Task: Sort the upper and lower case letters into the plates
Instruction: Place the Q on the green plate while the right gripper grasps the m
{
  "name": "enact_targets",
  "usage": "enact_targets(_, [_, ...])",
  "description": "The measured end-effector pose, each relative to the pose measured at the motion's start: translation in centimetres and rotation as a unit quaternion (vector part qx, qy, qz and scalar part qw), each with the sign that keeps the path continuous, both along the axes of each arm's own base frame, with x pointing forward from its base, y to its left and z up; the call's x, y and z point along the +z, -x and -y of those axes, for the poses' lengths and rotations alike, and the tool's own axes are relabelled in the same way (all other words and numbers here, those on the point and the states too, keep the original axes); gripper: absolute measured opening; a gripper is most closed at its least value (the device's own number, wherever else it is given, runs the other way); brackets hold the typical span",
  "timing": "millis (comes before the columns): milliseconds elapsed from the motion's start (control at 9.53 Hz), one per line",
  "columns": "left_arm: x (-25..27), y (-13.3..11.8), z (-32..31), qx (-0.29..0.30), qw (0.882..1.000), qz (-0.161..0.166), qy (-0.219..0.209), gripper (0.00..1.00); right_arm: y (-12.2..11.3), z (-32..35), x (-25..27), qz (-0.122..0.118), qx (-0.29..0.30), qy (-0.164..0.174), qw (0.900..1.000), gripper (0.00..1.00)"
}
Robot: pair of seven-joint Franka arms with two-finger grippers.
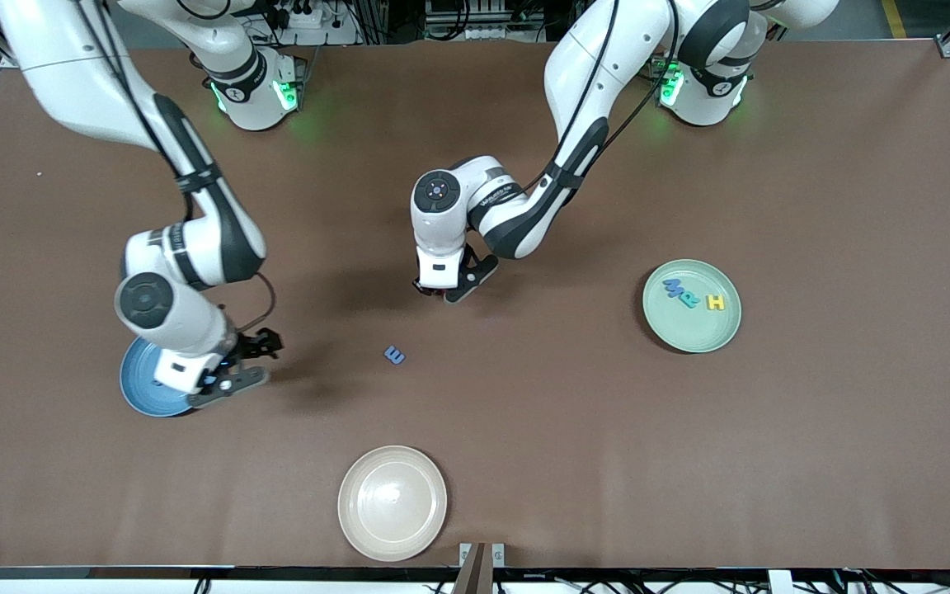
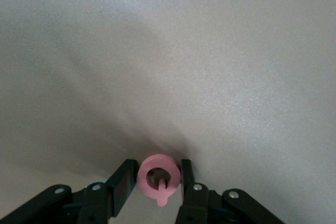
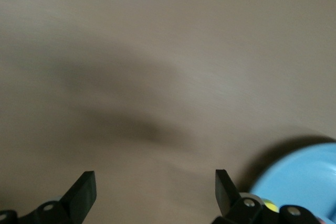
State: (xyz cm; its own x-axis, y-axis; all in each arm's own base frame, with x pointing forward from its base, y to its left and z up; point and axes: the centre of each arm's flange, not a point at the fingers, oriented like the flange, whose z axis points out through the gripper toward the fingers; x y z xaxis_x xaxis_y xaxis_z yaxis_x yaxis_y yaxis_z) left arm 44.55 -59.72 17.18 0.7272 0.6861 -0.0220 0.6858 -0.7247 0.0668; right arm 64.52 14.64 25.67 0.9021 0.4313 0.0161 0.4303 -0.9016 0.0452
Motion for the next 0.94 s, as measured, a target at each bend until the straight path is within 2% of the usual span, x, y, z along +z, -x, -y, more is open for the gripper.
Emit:
enact_targets(315, [0.2, -0.1, 0.0, 0.002, 1.000, 0.000, 0.002, 0.37, -0.4, -6.9, 1.4, 0.022, 0.044, -0.011, 0.999, 1.00])
enact_targets(525, [0.3, -1.0, -0.6, 0.017, 1.000, -0.008, 0.008, 0.37, -0.7, -9.4, 0.0, 0.020, 0.059, -0.014, 0.998, 1.00])
enact_targets(735, [0.5, -3.0, -2.4, 0.014, 1.000, -0.016, -0.003, 0.37, -0.6, -12.0, -0.8, 0.021, 0.074, -0.018, 0.997, 1.00])
enact_targets(945, [2.9, -6.3, -5.7, -0.026, 0.998, -0.051, -0.011, 0.37, -0.1, -14.1, -0.7, 0.023, 0.081, -0.020, 0.996, 1.00])
